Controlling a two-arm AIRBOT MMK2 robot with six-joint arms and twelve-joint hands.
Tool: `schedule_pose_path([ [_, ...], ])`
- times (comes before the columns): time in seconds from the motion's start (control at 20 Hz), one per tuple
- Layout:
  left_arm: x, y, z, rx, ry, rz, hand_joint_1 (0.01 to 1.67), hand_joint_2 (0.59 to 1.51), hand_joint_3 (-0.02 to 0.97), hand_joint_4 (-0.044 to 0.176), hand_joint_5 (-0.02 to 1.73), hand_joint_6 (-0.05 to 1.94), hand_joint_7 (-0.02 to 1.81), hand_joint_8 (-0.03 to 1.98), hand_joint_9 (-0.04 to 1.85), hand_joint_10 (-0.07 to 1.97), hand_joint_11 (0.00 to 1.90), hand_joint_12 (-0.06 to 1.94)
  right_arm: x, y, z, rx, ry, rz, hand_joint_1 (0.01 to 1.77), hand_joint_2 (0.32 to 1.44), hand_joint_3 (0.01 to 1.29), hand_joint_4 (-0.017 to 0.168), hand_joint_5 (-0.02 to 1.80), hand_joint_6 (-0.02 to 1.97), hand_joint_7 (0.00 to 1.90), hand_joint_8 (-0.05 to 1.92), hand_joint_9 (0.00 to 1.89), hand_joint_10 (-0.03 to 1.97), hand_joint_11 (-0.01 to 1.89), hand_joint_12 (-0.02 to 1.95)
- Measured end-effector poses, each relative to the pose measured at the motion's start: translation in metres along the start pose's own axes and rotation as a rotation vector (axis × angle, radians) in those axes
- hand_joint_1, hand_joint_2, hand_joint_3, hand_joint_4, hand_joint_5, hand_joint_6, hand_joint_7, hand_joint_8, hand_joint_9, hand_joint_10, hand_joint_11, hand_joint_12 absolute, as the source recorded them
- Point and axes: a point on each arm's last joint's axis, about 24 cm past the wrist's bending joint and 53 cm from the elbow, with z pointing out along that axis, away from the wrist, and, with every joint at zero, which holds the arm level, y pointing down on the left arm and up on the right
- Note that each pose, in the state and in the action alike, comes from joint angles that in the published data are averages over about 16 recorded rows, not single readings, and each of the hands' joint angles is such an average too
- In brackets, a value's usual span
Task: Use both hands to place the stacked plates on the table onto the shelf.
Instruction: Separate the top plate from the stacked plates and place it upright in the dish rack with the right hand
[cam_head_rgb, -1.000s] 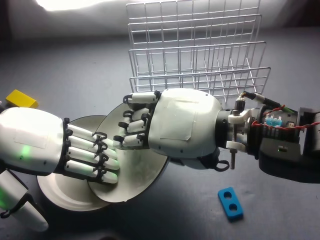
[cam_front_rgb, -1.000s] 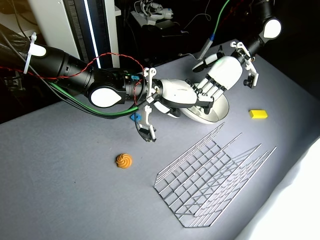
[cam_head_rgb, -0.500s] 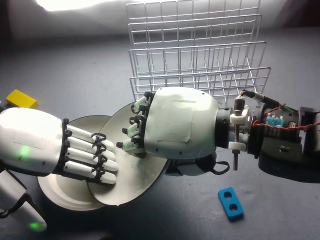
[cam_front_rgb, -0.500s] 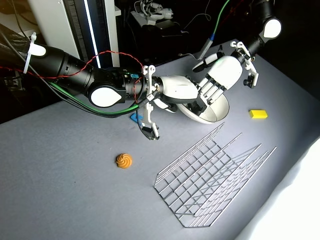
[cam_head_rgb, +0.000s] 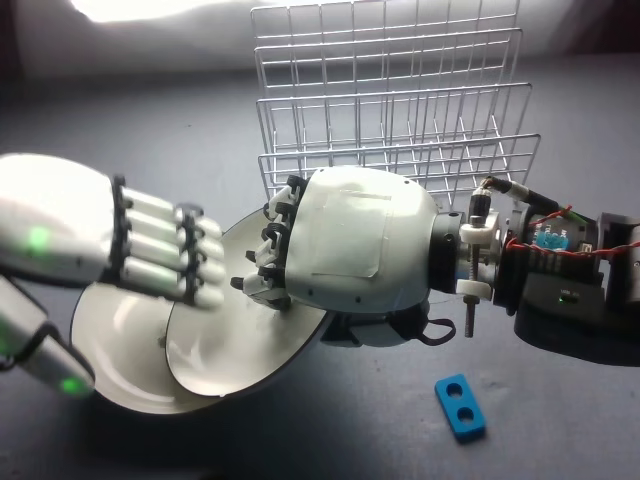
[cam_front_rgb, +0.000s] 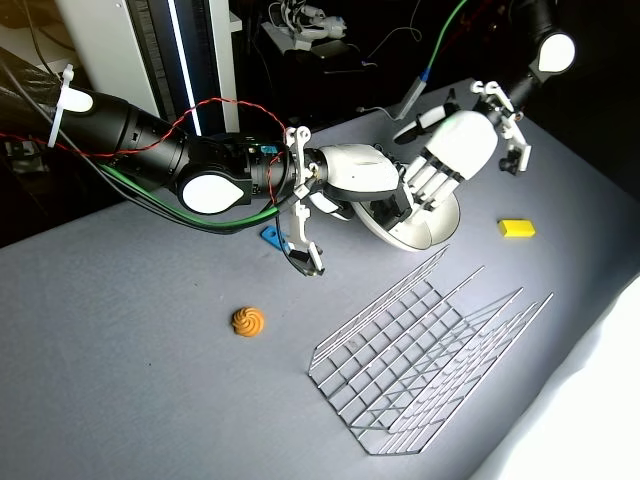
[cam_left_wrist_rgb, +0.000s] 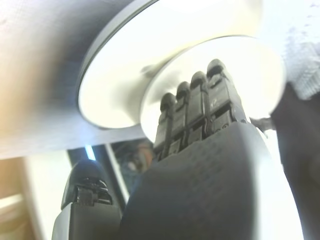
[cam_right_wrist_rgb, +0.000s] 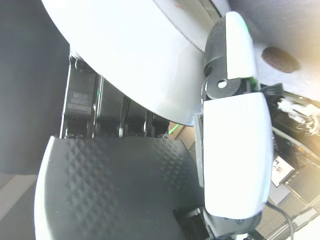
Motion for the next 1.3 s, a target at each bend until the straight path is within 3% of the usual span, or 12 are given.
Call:
schedule_pose_path([
  [0.3,-0.023,0.011,-0.024,-0.039,-0.053,-0.002,0.02,1.152,0.012,-0.001,0.09,0.02,0.07,0.01,0.04,0.01,0.03,0.01,-0.016,-0.002,0.001,0.003,-0.027,-0.004,1.1,0.99,0.01,0.0,0.85,0.89,0.97,0.86,1.05,0.81,0.82,1.48],
  [0.75,-0.045,0.022,-0.067,-0.106,-0.11,-0.023,0.02,1.149,0.012,-0.001,0.09,0.02,0.08,0.01,0.04,0.01,0.03,0.01,-0.064,0.011,-0.003,-0.015,-0.094,-0.008,1.16,0.99,0.01,0.002,0.87,1.01,1.05,0.93,1.05,0.74,0.8,1.45],
  [1.1,-0.06,0.025,-0.099,-0.157,-0.156,-0.028,0.02,1.147,0.012,-0.001,0.09,0.02,0.08,0.01,0.05,0.01,0.03,0.01,-0.113,0.022,-0.023,-0.01,-0.155,0.038,1.19,1.0,0.01,-0.001,0.88,1.05,1.08,0.95,1.06,0.7,0.8,1.43],
  [1.3,-0.065,0.025,-0.111,-0.176,-0.172,-0.031,0.02,1.148,0.012,0.0,0.1,0.02,0.08,0.01,0.04,0.01,0.02,0.01,-0.145,0.015,-0.04,0.03,-0.2,0.11,1.19,1.0,0.01,-0.003,0.87,1.05,1.07,0.96,1.06,0.7,0.79,1.43],
])
